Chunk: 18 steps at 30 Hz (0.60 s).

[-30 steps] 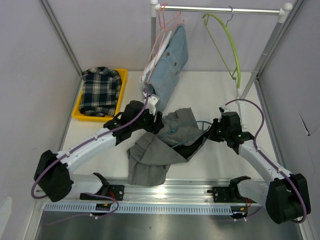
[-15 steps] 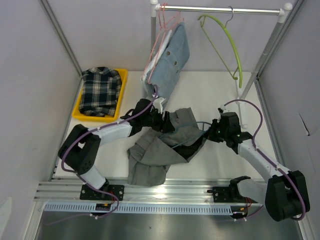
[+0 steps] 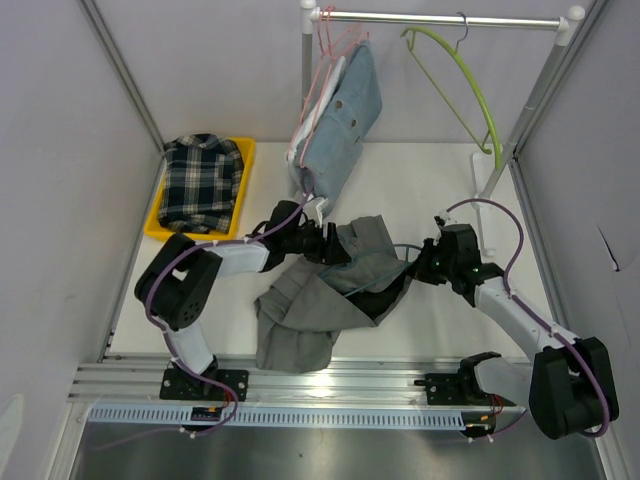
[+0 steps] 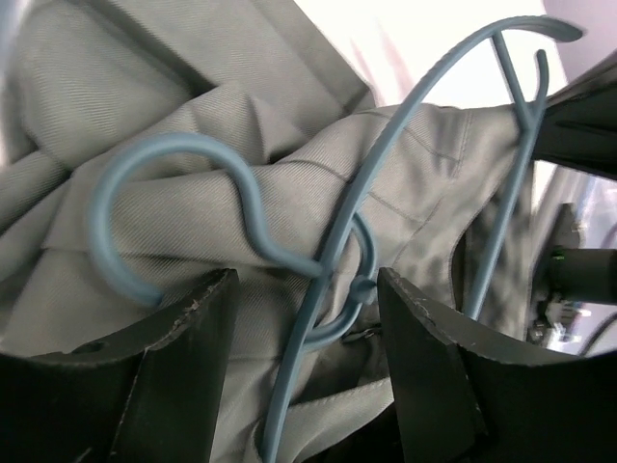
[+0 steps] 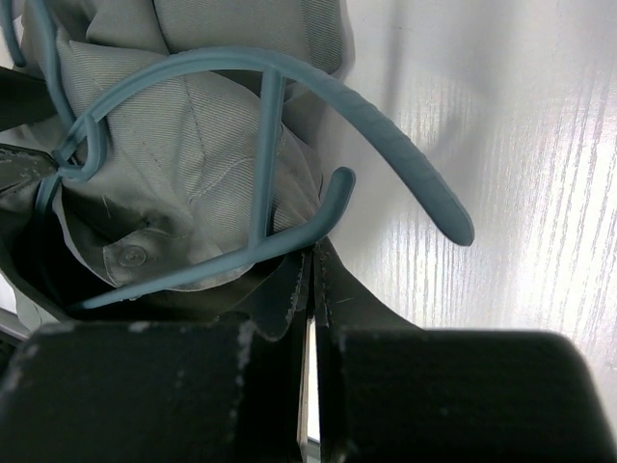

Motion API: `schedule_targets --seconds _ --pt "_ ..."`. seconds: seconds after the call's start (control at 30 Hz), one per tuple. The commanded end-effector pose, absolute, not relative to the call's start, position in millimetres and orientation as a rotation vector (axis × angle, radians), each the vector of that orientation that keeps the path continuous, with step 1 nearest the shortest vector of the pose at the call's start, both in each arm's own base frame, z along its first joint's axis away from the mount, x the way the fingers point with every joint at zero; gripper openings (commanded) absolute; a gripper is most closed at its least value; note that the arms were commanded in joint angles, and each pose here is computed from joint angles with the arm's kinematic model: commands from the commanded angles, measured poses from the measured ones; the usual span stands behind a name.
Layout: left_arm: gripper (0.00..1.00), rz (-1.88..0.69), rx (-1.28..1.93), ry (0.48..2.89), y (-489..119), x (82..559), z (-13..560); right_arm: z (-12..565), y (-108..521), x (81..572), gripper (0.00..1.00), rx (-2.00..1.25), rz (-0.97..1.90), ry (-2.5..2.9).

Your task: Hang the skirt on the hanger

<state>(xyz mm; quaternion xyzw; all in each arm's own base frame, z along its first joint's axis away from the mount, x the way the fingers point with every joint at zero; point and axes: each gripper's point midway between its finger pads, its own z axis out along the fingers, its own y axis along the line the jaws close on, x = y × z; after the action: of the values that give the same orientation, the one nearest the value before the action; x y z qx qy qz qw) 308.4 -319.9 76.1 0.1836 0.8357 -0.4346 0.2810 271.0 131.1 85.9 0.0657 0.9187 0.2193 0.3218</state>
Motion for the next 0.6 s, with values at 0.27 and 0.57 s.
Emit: schedule_targets --seconds 0.27,0.57 --pt "0.62 -1.389 0.336 2.177 -343 309 80 85 134 277 0.0 0.151 0.593 2.389" --pt "0.5 -1.48 0.254 2.102 -353 316 99 81 134 276 0.0 0.15 0.597 2.396"
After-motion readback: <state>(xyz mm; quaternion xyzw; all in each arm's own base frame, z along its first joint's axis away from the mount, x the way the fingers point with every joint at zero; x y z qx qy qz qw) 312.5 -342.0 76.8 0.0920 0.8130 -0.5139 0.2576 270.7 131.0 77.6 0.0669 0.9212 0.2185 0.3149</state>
